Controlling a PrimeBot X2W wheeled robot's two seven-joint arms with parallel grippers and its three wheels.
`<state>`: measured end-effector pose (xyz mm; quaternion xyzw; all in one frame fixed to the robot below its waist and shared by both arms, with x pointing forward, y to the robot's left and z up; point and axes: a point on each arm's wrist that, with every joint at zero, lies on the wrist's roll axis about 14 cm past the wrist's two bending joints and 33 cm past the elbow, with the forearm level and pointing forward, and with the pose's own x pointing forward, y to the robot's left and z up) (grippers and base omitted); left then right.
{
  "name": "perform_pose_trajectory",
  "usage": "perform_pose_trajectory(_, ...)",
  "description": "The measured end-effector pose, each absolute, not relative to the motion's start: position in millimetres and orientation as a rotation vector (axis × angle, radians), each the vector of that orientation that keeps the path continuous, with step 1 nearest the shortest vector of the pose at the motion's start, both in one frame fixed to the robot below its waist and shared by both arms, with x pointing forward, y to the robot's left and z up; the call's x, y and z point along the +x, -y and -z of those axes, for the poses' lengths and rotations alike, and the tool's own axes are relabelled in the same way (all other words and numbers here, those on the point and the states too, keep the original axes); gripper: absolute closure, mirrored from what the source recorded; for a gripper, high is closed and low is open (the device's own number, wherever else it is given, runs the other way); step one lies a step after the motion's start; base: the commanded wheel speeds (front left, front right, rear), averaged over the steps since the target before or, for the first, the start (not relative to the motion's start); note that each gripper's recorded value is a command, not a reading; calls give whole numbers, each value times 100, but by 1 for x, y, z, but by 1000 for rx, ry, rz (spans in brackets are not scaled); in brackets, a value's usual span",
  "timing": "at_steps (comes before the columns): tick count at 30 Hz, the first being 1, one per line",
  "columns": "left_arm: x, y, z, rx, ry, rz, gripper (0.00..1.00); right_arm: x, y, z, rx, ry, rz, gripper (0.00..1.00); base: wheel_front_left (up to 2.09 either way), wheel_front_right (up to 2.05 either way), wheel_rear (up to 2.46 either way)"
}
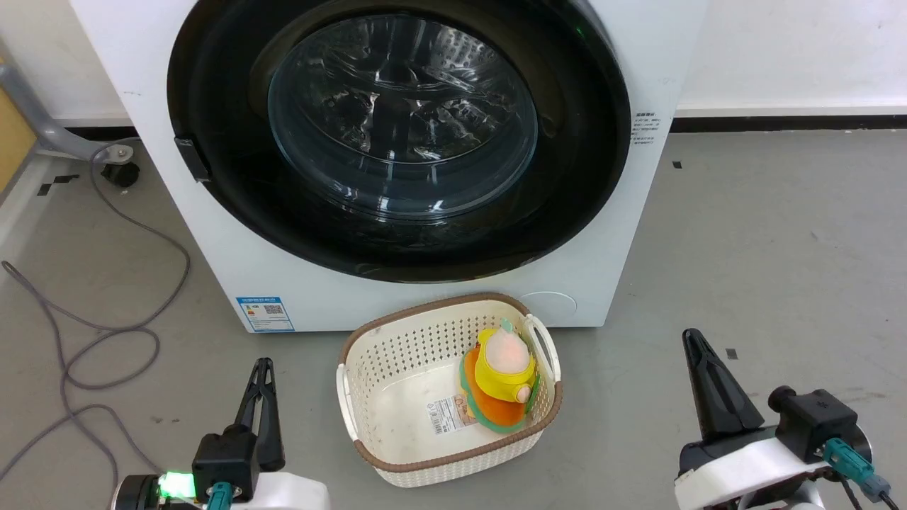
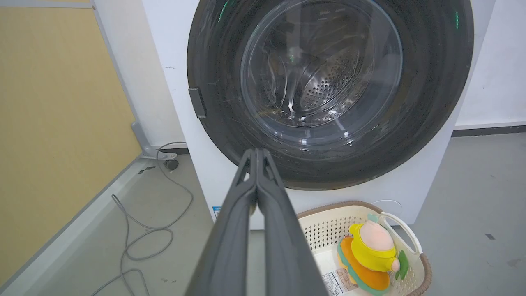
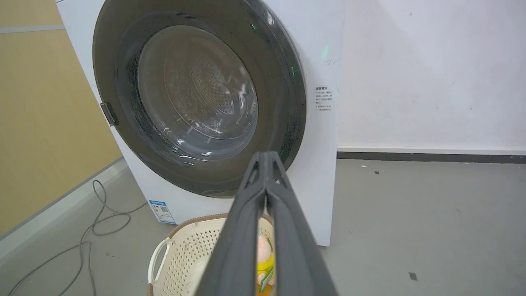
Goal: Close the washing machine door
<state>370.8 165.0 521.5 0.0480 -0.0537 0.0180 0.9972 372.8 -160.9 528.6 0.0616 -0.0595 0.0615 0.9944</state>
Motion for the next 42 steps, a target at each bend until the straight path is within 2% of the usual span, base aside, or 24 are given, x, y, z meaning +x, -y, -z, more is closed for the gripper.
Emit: perform_pose_trajectory(42,370,-171,-519,67,49,-26,100,375,159,-531,52,79,-136,100,0,0,0)
